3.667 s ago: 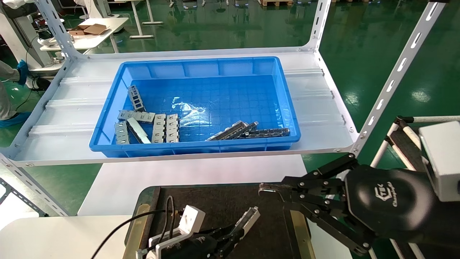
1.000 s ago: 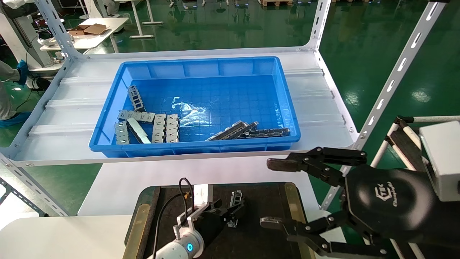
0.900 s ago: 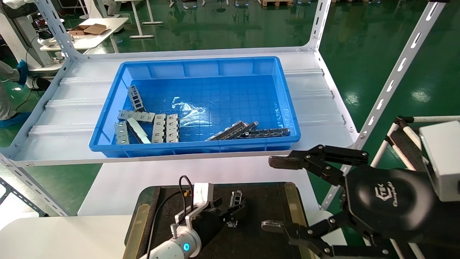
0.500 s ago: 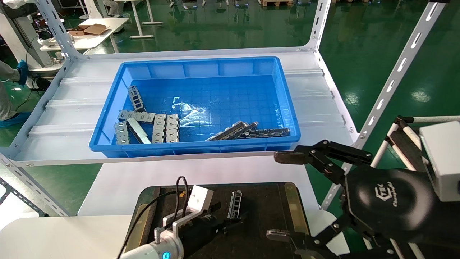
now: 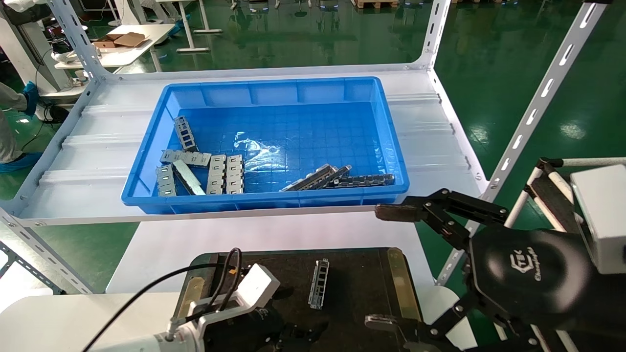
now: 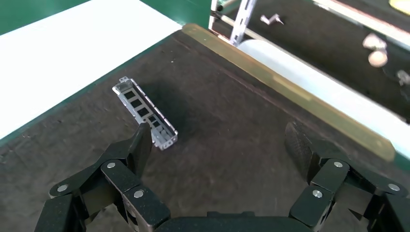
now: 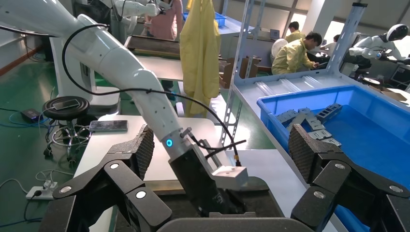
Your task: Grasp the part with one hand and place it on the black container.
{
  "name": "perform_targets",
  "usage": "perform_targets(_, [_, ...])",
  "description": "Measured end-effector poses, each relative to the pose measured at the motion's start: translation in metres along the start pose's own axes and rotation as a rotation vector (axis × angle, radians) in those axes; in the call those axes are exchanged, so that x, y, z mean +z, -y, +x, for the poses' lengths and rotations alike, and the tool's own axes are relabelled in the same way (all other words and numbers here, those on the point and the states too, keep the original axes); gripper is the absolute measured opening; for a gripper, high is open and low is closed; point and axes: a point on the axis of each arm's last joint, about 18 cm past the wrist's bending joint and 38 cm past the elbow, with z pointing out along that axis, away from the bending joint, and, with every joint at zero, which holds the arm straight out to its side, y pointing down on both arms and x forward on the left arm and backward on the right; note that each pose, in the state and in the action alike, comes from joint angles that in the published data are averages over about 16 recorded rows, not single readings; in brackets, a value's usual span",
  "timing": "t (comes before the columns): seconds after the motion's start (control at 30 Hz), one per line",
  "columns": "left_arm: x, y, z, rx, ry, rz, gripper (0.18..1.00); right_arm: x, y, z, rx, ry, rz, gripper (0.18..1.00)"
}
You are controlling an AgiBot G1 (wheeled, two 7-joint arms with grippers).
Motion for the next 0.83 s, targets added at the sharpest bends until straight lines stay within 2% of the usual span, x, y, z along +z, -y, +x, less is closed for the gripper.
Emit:
perform_targets(0.2, [-0.027,-0.001,-0.005,0.046,-0.054,-0.013,1.001,0.000,0.000,0.000,0.000,0.000,0.000,1.001])
perform_targets(0.53, [-0.071,-0.008,-0.008,0.059,-0.125,-0.006,1.001,0.000,0.000,0.000,0.000,0.000,0.000,1.001])
perform_targets(0.83, [-0.089,-0.011,-0.009,0.057,-0.149,0.003,1.001,0.000,0.000,0.000,0.000,0.000,0.000,1.001])
